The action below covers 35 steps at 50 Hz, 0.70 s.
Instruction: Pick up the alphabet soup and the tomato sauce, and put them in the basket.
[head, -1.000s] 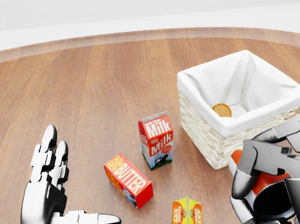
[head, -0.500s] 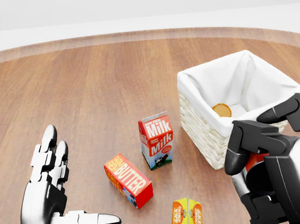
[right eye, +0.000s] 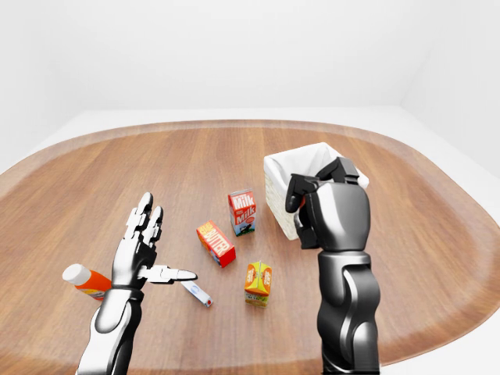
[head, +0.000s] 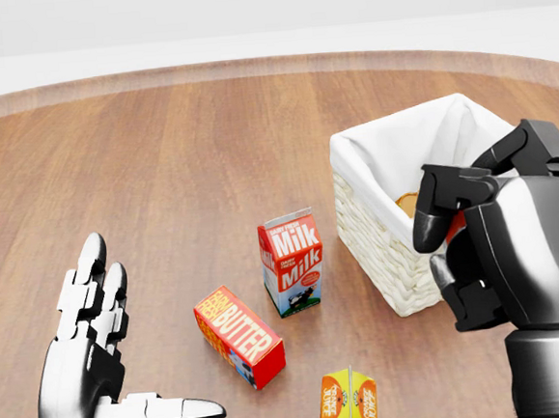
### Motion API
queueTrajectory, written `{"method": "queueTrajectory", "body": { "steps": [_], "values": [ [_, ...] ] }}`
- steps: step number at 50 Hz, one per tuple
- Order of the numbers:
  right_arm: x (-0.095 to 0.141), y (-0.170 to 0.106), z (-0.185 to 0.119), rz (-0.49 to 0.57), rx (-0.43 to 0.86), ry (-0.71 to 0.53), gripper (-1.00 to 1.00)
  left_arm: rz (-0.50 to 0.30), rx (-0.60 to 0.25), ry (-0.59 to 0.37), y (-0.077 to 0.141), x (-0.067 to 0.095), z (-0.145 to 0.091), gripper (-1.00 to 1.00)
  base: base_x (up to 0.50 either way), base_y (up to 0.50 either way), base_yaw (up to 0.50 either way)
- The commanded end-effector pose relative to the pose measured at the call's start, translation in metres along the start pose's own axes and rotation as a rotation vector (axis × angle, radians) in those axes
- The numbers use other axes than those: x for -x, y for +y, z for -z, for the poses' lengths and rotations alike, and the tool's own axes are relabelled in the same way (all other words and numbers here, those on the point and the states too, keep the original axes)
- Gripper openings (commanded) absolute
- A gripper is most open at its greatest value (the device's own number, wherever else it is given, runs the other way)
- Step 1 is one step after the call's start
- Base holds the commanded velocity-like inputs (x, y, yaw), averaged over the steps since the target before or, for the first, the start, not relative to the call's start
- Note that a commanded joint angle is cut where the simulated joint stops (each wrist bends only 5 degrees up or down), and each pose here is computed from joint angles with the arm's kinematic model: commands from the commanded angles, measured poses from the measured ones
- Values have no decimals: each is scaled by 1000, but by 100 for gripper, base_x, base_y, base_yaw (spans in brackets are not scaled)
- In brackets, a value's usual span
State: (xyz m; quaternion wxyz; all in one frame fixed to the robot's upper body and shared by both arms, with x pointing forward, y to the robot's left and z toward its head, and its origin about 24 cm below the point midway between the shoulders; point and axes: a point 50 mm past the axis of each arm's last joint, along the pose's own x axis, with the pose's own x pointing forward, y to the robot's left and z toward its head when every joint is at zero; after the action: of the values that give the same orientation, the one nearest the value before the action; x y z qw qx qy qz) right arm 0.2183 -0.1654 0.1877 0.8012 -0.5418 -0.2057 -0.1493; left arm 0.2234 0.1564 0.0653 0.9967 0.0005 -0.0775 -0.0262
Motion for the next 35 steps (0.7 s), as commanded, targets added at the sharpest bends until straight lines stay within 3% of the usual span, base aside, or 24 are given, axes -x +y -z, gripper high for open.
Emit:
{"method": "queueTrajectory", "body": {
  "steps": [1,13,35],
  "values": [
    [-31,11,12,23,34,1,-100,-8,3,-7,1,-1,-1,100,0,0,0],
    [-56,29,22,0,74,13,-100,-7,3,-7,1,-1,-1,100,0,0,0],
    [-105,39,16,-27,111,-14,-100,1,0,10,0,-3,3,100,0,0,0]
  ]
}}
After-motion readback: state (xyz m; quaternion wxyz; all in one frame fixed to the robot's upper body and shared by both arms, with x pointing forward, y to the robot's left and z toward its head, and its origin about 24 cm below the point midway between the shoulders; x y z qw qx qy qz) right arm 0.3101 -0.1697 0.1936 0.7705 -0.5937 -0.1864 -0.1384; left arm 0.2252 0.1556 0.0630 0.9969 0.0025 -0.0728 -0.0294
